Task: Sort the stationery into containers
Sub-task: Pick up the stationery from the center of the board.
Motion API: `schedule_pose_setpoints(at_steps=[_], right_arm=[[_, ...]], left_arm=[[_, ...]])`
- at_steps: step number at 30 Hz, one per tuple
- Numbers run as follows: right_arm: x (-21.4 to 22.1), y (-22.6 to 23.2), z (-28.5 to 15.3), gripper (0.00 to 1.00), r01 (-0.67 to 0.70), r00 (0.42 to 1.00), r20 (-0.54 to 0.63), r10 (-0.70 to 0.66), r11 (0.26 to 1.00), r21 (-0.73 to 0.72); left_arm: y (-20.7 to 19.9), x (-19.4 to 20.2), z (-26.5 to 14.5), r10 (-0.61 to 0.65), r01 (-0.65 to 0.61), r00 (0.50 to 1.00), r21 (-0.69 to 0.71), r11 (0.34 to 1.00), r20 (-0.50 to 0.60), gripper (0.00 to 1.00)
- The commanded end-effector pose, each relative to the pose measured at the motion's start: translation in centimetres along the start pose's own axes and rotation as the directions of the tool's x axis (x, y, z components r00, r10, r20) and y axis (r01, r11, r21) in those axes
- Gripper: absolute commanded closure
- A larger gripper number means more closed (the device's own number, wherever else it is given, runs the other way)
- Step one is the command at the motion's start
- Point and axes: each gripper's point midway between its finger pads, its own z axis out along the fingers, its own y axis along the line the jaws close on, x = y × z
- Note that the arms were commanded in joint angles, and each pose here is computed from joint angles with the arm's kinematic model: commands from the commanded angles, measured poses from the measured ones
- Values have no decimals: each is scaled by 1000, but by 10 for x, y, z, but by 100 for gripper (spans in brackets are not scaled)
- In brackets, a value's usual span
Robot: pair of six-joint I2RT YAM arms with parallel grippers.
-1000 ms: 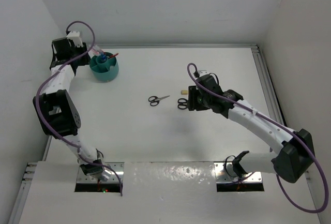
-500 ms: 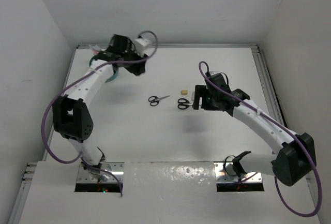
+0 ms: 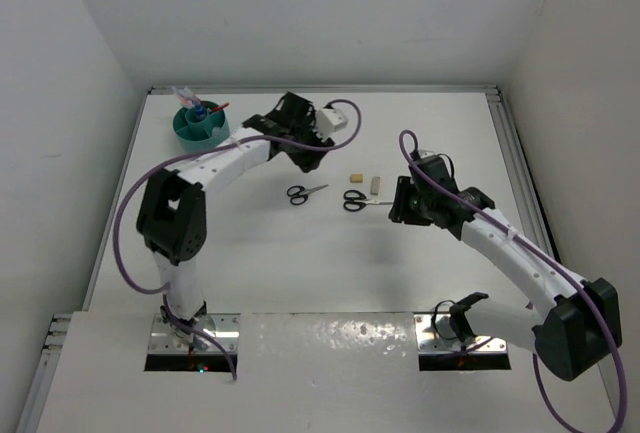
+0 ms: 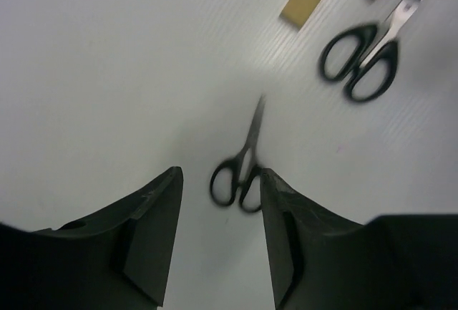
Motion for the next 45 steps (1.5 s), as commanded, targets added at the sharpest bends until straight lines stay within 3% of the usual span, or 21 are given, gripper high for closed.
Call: schedule_pose_setpoints(at_steps=[1, 4, 7, 9, 11, 13, 17, 20, 21, 24, 36, 41, 45], right_arm=[[-13, 3, -2, 60, -56, 997, 53, 57, 998, -28], [-10, 0, -6, 56, -45, 998, 45, 46, 999, -21], [-4, -6, -11, 54, -38, 999, 31, 38, 999, -5], [2, -10, -13, 54, -37, 999, 19, 37, 999, 6], [5, -12, -14, 54, -49, 998, 25, 49, 999, 7], [11, -13, -13, 55, -57, 998, 19, 57, 998, 5], [16, -13, -13, 55, -80, 996, 27, 81, 997, -13], [19, -14, -13, 55, -79, 997, 21, 79, 997, -10], [18, -14, -15, 55, -76, 997, 22, 76, 997, -11], [13, -15, -18, 55, -66, 997, 39, 66, 998, -7], [11, -13, -20, 55, -62, 997, 44, 62, 998, -13], [12, -16, -22, 56, -60, 997, 53, 61, 998, -7], [10, -17, -25, 55, -60, 996, 72, 61, 998, -5]], left_arm=[[-32, -52, 42, -15, 9, 994, 57, 998, 106, 54], [-49, -77, 80, -113, 99, 983, 101, 990, 142, 52], [-61, -68, 129, -142, 139, 986, 41, 989, 82, 42], [-55, -85, 135, -181, 183, 978, -11, 983, 104, 37], [-51, -86, 146, -230, 239, 967, -78, 968, 112, 25], [-49, -96, 148, -252, 271, 953, -108, 956, 167, 18], [-50, -95, 154, -280, 314, 938, -163, 935, 203, 18], [-53, -86, 164, -292, 324, 939, -190, 927, 182, 25], [-54, -80, 168, -295, 325, 941, -193, 926, 167, 33], [-57, -71, 168, -303, 326, 943, -189, 926, 141, 43], [-86, -45, 170, -411, 417, 909, -149, 897, 71, 43], [-88, -38, 174, -416, 420, 907, -141, 896, 59, 67], [-85, -41, 171, -425, 429, 903, -142, 892, 62, 76]])
